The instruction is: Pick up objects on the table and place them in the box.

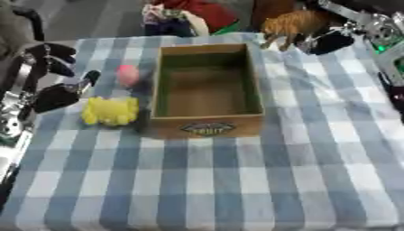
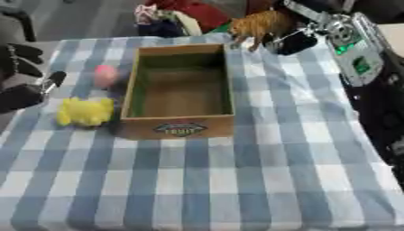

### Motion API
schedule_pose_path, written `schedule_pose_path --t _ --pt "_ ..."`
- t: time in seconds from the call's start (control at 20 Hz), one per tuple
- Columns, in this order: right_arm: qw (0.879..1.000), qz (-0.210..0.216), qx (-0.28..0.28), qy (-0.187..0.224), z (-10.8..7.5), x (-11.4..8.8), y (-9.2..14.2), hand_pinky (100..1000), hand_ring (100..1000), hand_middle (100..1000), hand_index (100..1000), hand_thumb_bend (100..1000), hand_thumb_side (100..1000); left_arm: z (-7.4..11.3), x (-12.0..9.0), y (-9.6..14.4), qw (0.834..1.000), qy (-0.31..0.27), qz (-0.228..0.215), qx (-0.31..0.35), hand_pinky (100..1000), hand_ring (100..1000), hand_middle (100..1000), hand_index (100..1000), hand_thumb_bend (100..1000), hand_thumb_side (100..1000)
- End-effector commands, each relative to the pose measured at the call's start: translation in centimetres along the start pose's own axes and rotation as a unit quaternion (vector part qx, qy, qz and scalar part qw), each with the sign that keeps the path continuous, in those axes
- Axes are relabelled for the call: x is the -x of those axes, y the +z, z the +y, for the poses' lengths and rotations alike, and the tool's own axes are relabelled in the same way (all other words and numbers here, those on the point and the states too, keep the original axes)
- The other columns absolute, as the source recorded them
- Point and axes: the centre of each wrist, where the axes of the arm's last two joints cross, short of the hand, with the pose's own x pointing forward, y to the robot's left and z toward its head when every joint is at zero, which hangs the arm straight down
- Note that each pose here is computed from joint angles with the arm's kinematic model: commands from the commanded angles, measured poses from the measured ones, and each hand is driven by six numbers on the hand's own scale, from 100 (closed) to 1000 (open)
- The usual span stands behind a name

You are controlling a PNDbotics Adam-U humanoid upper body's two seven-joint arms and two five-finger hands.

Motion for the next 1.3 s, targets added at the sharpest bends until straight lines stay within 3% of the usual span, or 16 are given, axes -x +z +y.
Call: schedule_pose_path --t 0.05,0.85,1.15,1.3 --pt "1.000 0.001 0.001 0.009 -0.4 -0.7 -1.3 407 348 264 373 100 100 0.4 -1.3 -0.6 1.000 -0.001 -0.024 0.001 644 508 550 689 500 176" --pt "1.000 0.019 -0.021 -0.012 5.5 -2.2 -4.9 425 385 300 410 100 100 -0.5 -1.9 -1.0 0.999 0.010 -0.035 0.016 643 507 549 688 503 175" --pt "0.999 0.005 -0.047 0.017 7.6 -3.2 -5.5 460 429 351 459 100 100 -0.6 -1.8 -1.0 0.999 0.013 -0.034 0.017 644 506 549 688 504 175" --pt "0.997 -0.008 -0.058 0.042 8.5 -3.9 -5.7 497 483 422 540 100 113 -0.7 -1.8 -1.0 0.999 0.014 -0.034 0.017 644 506 549 688 504 175"
